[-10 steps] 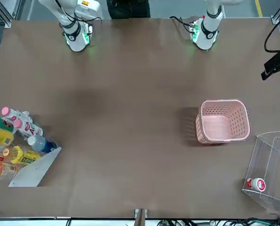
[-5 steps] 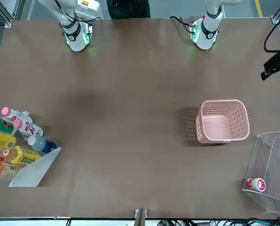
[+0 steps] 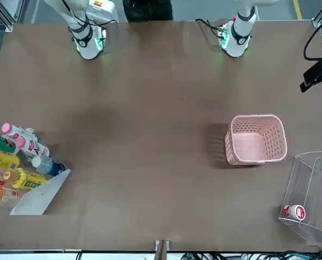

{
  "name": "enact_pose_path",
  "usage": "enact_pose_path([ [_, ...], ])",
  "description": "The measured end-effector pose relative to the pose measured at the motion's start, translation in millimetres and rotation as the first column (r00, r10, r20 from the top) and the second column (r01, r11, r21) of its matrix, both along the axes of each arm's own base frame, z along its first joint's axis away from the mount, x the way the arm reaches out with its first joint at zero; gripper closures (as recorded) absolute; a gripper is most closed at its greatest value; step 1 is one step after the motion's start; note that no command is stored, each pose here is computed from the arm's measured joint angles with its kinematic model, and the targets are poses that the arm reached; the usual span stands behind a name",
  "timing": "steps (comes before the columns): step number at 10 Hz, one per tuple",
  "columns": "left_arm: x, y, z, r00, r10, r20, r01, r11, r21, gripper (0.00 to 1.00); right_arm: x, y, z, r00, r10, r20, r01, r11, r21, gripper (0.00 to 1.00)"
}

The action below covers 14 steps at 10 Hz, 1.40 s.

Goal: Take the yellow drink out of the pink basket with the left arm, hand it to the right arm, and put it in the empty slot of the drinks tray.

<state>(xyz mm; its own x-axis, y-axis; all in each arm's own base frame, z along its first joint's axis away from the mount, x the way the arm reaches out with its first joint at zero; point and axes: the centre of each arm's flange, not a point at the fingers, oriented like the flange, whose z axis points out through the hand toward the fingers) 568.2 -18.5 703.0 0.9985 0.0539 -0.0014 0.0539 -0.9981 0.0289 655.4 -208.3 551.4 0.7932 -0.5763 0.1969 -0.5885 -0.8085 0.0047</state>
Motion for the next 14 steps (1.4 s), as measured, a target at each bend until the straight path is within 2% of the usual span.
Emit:
enact_pose_path([
  [6,0,0,0,1.0,0.0,0.001,0.0,1.0,0.0,0.0,2,-2,-44,1.0,0.0,-0.012,0.0,1.0,0.003,0.66],
  [9,0,0,0,1.0,0.0,0.001,0.0,1.0,0.0,0.0,1,-1,-64,0.999,0.002,-0.04,-0.002,1.0,0.013,0.66],
  [14,0,-2,0,1.0,-0.002,0.001,0.002,1.0,0.002,0.0,1,-2,-77,0.999,0.002,-0.052,-0.001,1.0,0.016,0.66],
])
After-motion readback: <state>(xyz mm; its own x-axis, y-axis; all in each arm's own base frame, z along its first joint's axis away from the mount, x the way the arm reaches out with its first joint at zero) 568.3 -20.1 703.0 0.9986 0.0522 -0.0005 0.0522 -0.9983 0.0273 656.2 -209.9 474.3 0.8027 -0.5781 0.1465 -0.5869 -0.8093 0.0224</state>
